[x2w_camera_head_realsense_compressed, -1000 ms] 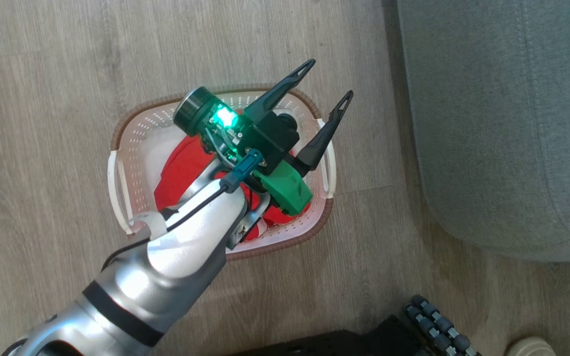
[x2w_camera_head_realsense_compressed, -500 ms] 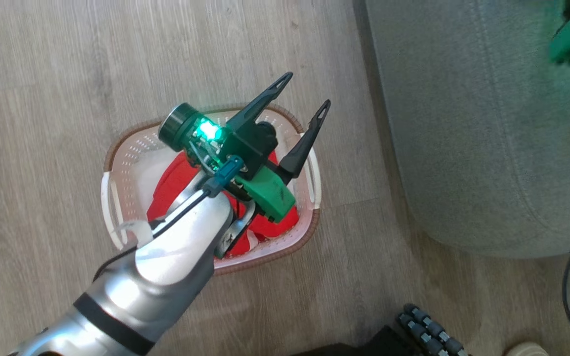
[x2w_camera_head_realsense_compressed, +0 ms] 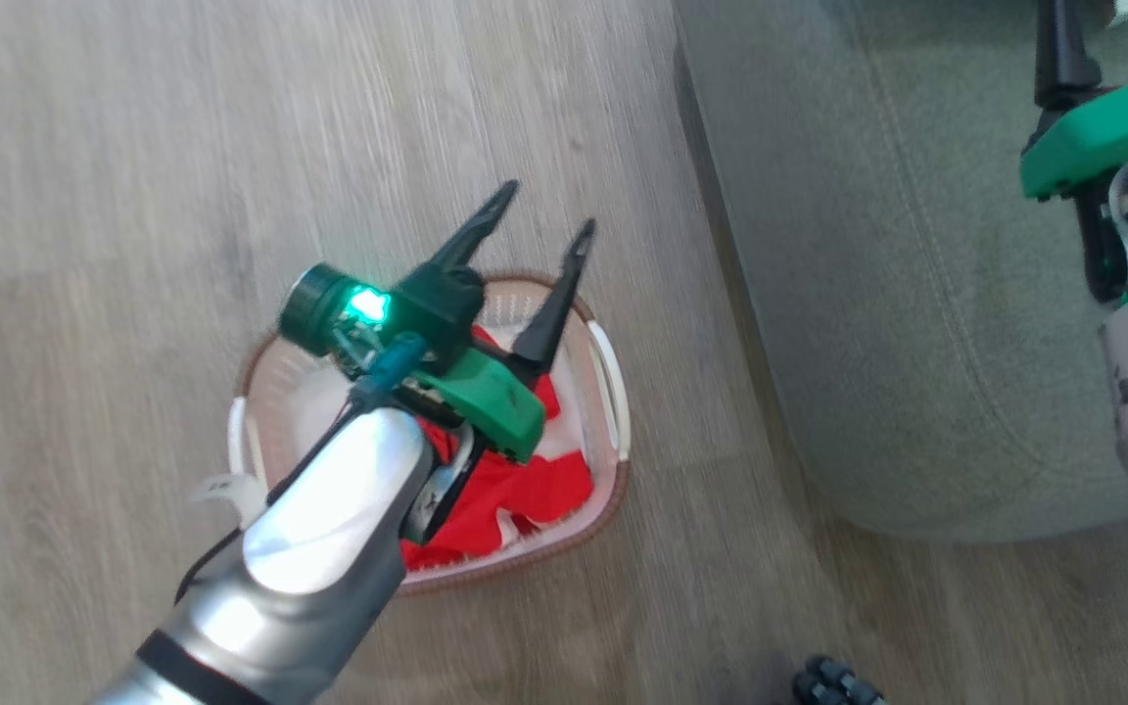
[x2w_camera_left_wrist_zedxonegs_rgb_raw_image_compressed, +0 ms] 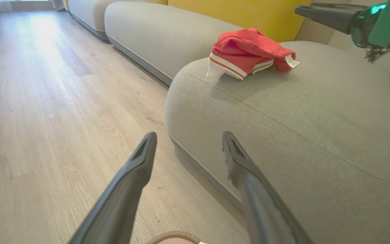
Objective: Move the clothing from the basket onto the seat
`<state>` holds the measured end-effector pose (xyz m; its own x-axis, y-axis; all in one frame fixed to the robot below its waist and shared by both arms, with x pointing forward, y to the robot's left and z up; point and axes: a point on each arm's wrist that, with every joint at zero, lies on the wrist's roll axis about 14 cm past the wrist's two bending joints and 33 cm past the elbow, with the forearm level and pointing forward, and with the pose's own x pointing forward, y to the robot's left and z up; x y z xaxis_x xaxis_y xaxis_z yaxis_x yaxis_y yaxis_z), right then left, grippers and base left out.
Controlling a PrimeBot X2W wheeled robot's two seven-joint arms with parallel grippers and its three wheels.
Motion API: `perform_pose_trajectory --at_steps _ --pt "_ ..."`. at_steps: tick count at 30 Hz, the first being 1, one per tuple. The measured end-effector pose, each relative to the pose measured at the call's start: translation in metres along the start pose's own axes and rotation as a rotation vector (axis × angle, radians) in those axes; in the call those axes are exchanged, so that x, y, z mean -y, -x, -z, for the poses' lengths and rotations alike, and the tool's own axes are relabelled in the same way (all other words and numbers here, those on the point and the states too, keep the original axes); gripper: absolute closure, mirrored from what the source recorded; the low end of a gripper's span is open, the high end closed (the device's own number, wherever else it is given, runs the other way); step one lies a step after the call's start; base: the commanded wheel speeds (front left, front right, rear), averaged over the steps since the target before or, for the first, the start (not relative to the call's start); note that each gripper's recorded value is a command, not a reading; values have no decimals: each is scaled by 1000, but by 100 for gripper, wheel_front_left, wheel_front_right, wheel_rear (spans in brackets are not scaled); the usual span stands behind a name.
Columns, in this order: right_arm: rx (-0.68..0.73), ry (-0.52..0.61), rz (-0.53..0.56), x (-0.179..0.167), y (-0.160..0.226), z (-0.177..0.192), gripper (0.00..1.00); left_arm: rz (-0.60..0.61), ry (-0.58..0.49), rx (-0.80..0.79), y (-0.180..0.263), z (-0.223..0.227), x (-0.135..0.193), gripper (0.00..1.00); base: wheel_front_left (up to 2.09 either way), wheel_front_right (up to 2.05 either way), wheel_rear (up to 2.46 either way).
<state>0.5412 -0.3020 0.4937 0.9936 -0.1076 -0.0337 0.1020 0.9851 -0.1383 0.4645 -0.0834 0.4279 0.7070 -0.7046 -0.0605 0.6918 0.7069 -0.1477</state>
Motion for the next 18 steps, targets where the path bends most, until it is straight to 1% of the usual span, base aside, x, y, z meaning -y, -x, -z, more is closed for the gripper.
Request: perform_pose_trajectory --at_steps 5,9,14,18 --pt "67 5 -46 -13 12 -29 0 -94 -8 50 17 -28 -15 0 0 0 0" --pt "116 -16 -84 -29 24 -49 0 -192 -8 82 43 -45 -28 0 0 0 0" --pt "140 -98 -129 -59 46 -58 0 -354 -6 120 87 -61 -50 0 0 0 0" --pt "153 -156 -166 -84 67 -61 0 -448 -12 138 124 -67 -59 0 0 0 0"
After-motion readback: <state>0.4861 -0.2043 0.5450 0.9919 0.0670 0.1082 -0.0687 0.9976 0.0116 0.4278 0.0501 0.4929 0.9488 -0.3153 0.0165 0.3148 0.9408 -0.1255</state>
